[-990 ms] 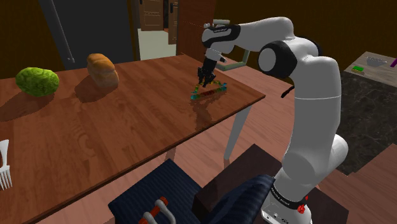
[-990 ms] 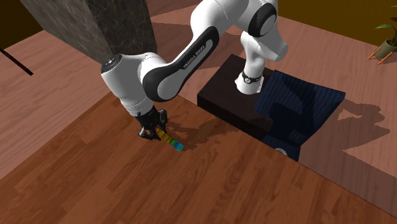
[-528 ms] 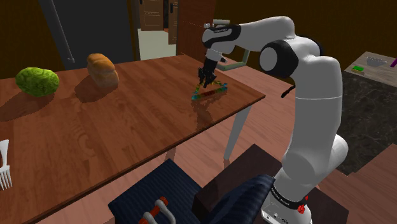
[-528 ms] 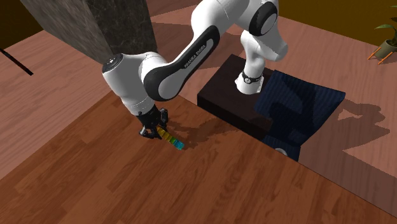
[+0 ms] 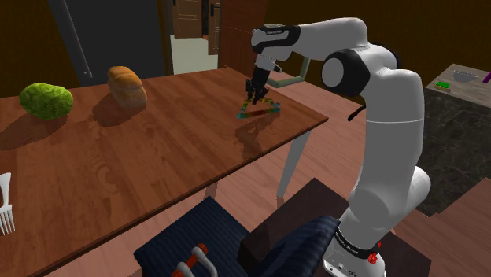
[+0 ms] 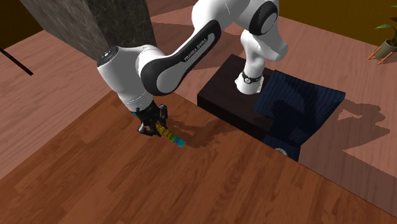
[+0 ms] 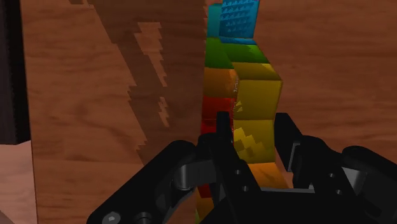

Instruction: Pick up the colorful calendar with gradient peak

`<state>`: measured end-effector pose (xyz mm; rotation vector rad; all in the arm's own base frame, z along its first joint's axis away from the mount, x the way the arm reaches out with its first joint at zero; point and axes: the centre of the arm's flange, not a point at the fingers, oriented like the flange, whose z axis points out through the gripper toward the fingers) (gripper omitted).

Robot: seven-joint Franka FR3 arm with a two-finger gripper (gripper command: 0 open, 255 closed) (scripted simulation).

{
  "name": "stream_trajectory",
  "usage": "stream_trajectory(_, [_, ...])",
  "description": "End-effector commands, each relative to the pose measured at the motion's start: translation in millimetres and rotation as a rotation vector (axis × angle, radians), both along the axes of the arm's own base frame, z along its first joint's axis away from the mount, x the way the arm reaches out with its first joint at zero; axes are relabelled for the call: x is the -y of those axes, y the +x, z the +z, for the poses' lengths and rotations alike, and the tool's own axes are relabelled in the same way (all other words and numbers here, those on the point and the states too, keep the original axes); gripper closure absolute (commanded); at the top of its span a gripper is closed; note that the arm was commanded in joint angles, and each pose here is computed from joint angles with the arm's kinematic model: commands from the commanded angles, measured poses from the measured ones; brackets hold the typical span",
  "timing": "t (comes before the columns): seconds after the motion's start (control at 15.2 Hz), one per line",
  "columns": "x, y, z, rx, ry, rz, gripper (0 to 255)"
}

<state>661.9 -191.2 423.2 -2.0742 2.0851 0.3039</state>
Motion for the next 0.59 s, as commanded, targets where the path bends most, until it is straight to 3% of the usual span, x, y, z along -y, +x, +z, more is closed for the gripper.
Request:
stream_trajectory(0.0, [1,0,10,0.000,0.000,0.000,255])
stream_trajectory(0.53, [1,0,43,0.000,0.000,0.000,255])
